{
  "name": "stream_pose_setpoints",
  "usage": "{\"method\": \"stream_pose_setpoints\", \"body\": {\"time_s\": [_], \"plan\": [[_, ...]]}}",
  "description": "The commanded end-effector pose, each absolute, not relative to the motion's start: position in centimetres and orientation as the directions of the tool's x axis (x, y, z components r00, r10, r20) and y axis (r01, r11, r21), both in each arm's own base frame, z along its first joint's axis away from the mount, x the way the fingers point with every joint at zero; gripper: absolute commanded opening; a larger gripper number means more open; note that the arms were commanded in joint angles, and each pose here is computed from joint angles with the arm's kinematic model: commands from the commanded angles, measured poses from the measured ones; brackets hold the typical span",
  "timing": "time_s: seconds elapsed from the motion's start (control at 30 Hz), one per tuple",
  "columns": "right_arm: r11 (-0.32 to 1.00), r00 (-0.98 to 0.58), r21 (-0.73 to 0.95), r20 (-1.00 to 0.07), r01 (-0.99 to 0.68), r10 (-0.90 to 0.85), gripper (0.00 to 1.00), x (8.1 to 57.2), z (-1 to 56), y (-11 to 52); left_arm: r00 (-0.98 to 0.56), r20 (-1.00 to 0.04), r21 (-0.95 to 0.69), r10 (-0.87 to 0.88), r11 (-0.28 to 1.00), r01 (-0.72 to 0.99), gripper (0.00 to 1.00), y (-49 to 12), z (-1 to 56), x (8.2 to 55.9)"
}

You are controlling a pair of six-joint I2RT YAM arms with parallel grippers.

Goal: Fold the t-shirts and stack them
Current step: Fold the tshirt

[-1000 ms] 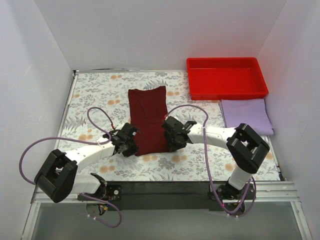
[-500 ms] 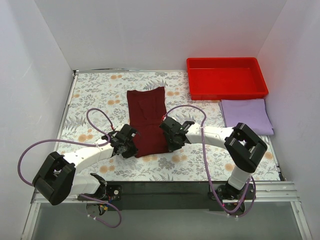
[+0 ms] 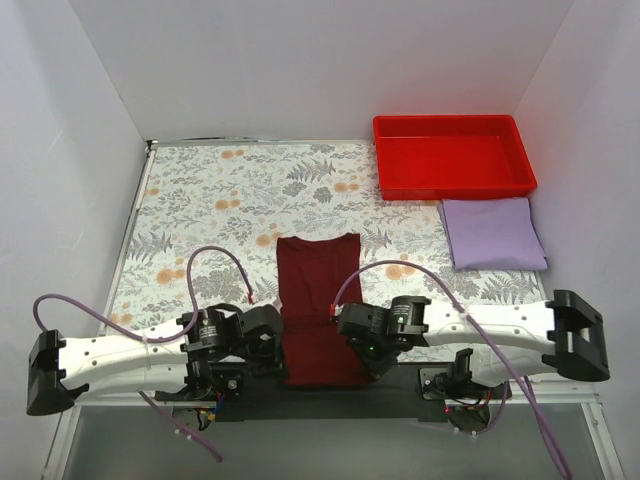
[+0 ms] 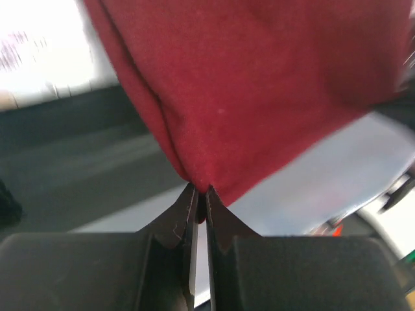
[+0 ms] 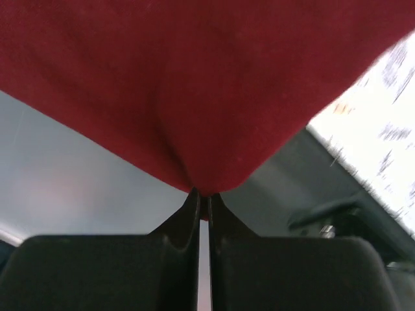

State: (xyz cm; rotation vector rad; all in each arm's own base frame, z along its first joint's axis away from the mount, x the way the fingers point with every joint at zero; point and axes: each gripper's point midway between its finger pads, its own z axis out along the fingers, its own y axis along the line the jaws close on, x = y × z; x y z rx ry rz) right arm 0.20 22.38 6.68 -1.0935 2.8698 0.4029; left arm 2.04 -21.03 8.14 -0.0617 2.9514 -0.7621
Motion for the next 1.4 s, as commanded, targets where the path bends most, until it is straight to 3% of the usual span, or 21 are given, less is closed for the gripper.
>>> {"method": "stream_pose_setpoints", "body": {"time_s": [0.0, 0.17, 0.27, 0.4, 1.07, 1.37], "plan": [[0.759, -0.786, 0.252, -0.012, -0.601, -0.618, 0.01, -2.4, 7.8, 19.4, -0.982, 0.069, -0.386, -0.173, 0.903, -0.187, 0.0, -20.1, 7.8, -0.8], [0.731, -0.776, 0.262, -0.209, -0.63, -0.594, 0.01, 1.6, 13.0, 21.1, -0.986, -0.037, -0.408, -0.165, 0.903, -0.136, 0.0, -21.5, 11.7, 1.6], [0.757, -0.782, 0.224, -0.303, -0.613, -0.544, 0.01, 5.8, 15.4, 21.0, -0.963, -0.164, -0.416, -0.215, 0.9, -0.13, 0.0, -21.8, 14.4, 5.9], [0.766, -0.775, 0.209, -0.363, -0.608, -0.517, 0.01, 9.4, 17.4, 21.2, -0.941, -0.218, -0.432, -0.258, 0.89, -0.144, 0.0, -21.3, 15.6, 10.0], [0.747, -0.757, 0.23, -0.418, -0.623, -0.503, 0.01, 20.5, 20.5, 23.5, -0.9, -0.307, -0.485, -0.31, 0.864, -0.132, 0.0, -20.2, 17.7, 22.8], [0.753, -0.793, 0.283, -0.363, -0.594, -0.489, 0.01, 25.5, 17.9, 23.8, -0.891, -0.279, -0.457, -0.357, 0.866, -0.204, 0.0, -18.0, 14.6, 27.5]]}}
